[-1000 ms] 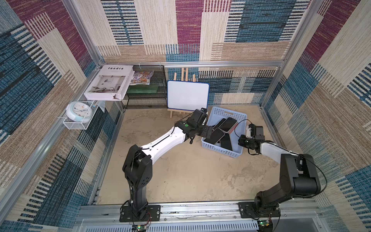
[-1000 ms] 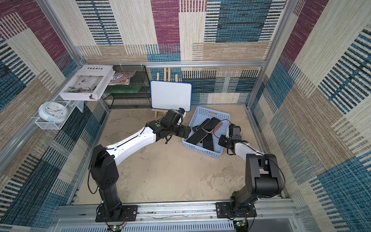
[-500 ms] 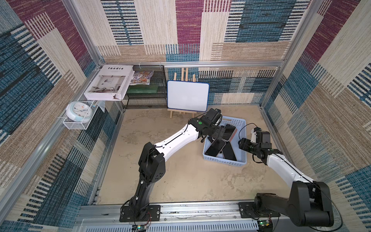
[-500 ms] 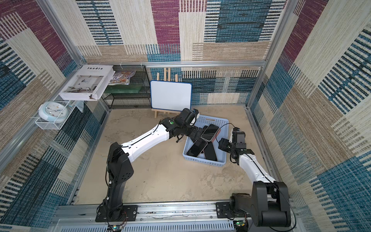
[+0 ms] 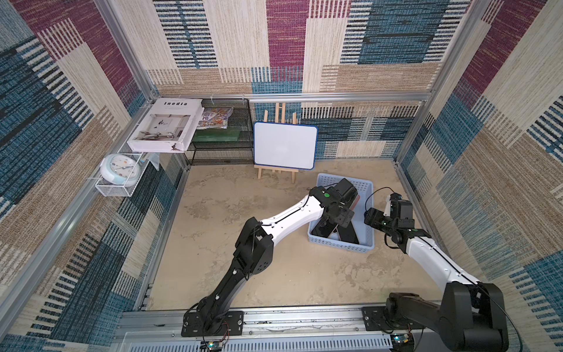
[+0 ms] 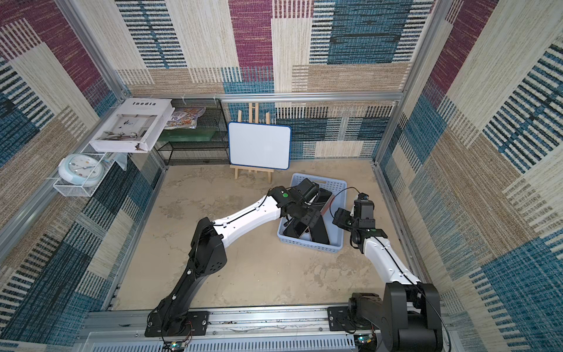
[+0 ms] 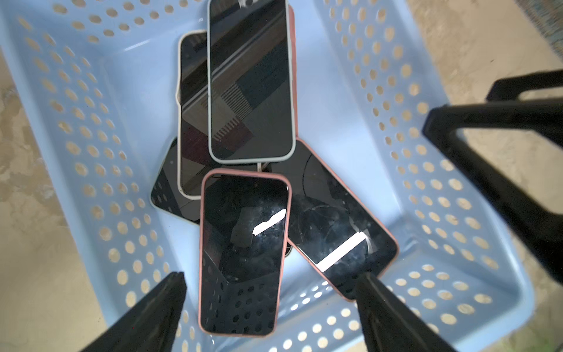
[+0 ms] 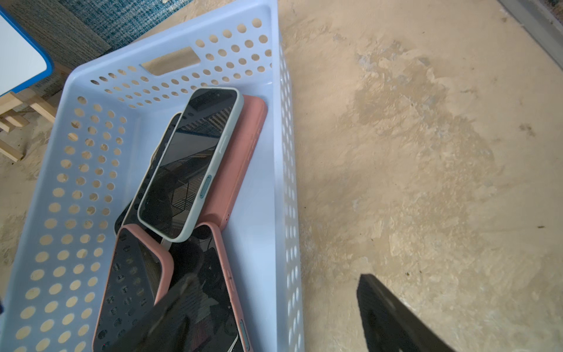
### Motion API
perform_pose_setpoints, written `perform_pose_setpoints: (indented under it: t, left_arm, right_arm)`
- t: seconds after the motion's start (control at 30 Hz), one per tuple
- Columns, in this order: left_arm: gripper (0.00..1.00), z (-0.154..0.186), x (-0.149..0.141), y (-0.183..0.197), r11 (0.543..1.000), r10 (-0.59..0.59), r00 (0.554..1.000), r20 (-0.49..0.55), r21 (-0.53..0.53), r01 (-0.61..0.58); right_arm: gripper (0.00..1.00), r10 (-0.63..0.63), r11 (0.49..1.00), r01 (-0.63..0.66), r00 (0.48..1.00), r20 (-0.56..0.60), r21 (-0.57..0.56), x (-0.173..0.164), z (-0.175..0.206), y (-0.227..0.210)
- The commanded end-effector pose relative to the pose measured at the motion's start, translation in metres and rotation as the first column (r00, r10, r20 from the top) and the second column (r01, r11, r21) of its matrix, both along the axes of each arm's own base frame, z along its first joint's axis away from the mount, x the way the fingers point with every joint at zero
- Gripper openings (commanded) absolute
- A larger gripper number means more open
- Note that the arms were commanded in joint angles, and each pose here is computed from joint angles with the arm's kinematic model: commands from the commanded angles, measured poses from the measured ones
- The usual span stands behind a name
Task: Take the phone out of the storage box
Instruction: Pick up the phone from the storage box.
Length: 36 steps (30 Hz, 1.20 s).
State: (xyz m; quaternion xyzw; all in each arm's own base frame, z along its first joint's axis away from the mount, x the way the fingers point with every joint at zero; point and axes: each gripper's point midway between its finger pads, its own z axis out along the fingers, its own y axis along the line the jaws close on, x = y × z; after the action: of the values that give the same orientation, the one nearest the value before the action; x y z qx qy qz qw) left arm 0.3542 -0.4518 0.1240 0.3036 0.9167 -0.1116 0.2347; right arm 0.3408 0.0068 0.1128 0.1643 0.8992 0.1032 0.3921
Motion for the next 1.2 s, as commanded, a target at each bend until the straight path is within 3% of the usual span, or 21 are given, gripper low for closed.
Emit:
perform_pose_setpoints:
  t: [0.0, 0.17, 0.53, 0.97, 1.07, 1.17]
  left_arm:
    - [0.92, -0.017, 0.001, 0.008, 0.997, -0.014, 1.0, 0.0, 0.073, 0.014]
    - [0.96, -0.037, 0.007, 0.017, 0.989, -0.013, 1.0, 0.021, 0.146, 0.01]
    - [0.98, -0.075, 0.012, 0.01, 0.986, -0.023, 0.999, -0.026, 0.167, 0.027]
    - [0.61, -0.071, 0.016, 0.016, 0.988, 0.001, 0.999, -0.039, 0.152, 0.005]
    - [0.61, -0.052, 0.017, 0.016, 0.991, 0.007, 1.0, -0.015, 0.13, -0.005]
    - [0.54, -0.019, 0.018, 0.015, 0.996, 0.005, 1.0, 0.026, 0.085, -0.007]
  right_arm:
    - [0.89, 0.021, 1.0, -0.022, 0.999, 0.035, 0.017, 0.003, 0.007, 0.005]
    - [0.92, 0.023, 1.0, -0.024, 0.999, 0.05, 0.018, 0.002, 0.011, 0.004]
    - [0.92, 0.023, 0.999, -0.024, 0.998, 0.058, 0.024, 0.0, 0.013, 0.004]
    - [0.91, 0.015, 1.0, -0.017, 0.998, 0.063, 0.024, 0.0, 0.015, 0.001]
    - [0.91, 0.015, 1.0, -0.017, 0.998, 0.062, 0.024, 0.0, 0.015, 0.0]
    - [0.9, 0.012, 1.0, -0.013, 0.998, 0.058, 0.025, 0.0, 0.013, -0.001]
